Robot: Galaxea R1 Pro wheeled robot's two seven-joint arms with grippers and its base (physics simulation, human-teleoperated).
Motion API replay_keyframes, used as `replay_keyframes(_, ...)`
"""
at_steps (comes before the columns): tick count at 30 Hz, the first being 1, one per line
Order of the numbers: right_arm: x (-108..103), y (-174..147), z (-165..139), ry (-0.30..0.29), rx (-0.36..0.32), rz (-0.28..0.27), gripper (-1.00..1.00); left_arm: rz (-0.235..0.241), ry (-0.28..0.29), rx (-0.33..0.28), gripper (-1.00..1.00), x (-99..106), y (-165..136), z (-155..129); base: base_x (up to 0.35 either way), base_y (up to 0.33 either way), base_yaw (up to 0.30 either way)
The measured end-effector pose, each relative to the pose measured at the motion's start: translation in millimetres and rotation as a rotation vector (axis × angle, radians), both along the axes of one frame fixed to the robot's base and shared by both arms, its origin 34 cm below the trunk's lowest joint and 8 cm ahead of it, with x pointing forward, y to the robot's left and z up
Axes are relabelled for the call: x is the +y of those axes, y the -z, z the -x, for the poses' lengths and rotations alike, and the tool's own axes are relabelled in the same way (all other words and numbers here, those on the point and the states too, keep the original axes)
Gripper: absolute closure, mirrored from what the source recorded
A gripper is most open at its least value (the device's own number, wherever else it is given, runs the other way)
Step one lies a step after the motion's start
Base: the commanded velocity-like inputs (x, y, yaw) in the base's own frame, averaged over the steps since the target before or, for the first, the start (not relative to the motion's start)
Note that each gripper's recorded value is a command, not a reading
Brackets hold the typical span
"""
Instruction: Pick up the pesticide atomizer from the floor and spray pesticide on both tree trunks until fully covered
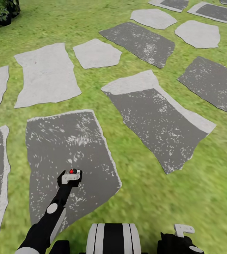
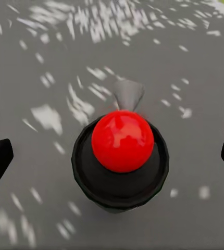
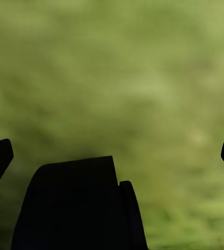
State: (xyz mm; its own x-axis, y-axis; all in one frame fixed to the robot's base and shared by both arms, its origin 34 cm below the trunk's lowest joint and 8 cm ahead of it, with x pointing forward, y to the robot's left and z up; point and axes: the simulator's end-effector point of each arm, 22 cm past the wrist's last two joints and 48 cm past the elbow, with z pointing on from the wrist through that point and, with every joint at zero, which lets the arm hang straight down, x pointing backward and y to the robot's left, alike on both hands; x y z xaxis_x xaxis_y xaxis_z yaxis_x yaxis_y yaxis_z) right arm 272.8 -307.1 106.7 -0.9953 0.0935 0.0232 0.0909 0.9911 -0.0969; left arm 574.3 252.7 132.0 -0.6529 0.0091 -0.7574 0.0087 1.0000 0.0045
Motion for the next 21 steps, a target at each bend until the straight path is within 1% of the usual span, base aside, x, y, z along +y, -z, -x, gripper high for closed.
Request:
replay_keyframes(6,-0.2,0.0,0.1,0.000,0.000,0.000,-1.00,0.000,0.000,0.000,-1.00,0.0,-0.1,-0.1,-0.096,0.000,0.000)
replay_keyframes(21,-0.3,0.0,-0.2,0.000,-0.001,0.000,-1.00,0.000,-0.001,0.001,-1.00,0.1,0.1,0.1,-0.002,0.000,0.000)
